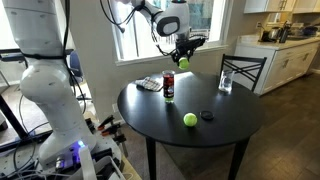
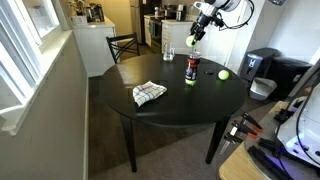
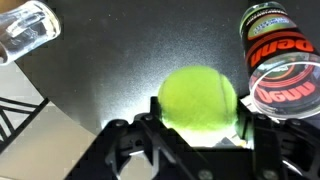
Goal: Put the tennis ball into the tube
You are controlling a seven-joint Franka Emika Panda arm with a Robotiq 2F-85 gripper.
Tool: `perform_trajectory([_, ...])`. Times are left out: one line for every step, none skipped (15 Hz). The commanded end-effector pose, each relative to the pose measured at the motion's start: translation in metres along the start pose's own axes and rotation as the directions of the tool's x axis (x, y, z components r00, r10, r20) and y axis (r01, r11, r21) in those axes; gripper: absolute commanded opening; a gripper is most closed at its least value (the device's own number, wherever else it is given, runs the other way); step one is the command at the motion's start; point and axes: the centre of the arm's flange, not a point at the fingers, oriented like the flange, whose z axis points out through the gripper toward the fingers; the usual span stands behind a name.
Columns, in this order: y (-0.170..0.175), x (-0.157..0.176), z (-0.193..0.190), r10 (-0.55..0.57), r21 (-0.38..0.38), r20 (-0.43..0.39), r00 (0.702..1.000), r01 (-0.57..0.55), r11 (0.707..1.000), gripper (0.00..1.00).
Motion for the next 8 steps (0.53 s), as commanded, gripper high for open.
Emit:
perform_trajectory([-0.025, 0.004, -0.004, -0.060, 0.042, -0.040, 0.997, 0.062, 0.997, 0.43])
perform_trajectory([-0.031, 0.008, -0.004, -0.076, 0.054, -0.048, 0.996, 0.079, 0.995, 0.43])
perform_trajectory([-0.037, 0.012, -0.005, -0.099, 0.064, -0.057, 0.993, 0.102, 0.993, 0.43])
perform_trajectory([-0.043, 0.015, -0.006, -0.121, 0.074, -0.064, 0.991, 0.125, 0.989, 0.43])
perform_trajectory([-0.049, 0.018, -0.008, -0.143, 0.084, -0.072, 0.987, 0.149, 0.985, 0.43])
perform_trajectory([-0.053, 0.021, -0.009, -0.162, 0.093, -0.078, 0.984, 0.169, 0.981, 0.43])
perform_trajectory([-0.060, 0.022, -0.013, -0.187, 0.102, -0.086, 0.979, 0.195, 0.975, 0.43])
perform_trajectory([-0.064, 0.024, -0.015, -0.206, 0.110, -0.090, 0.974, 0.215, 0.970, 0.43])
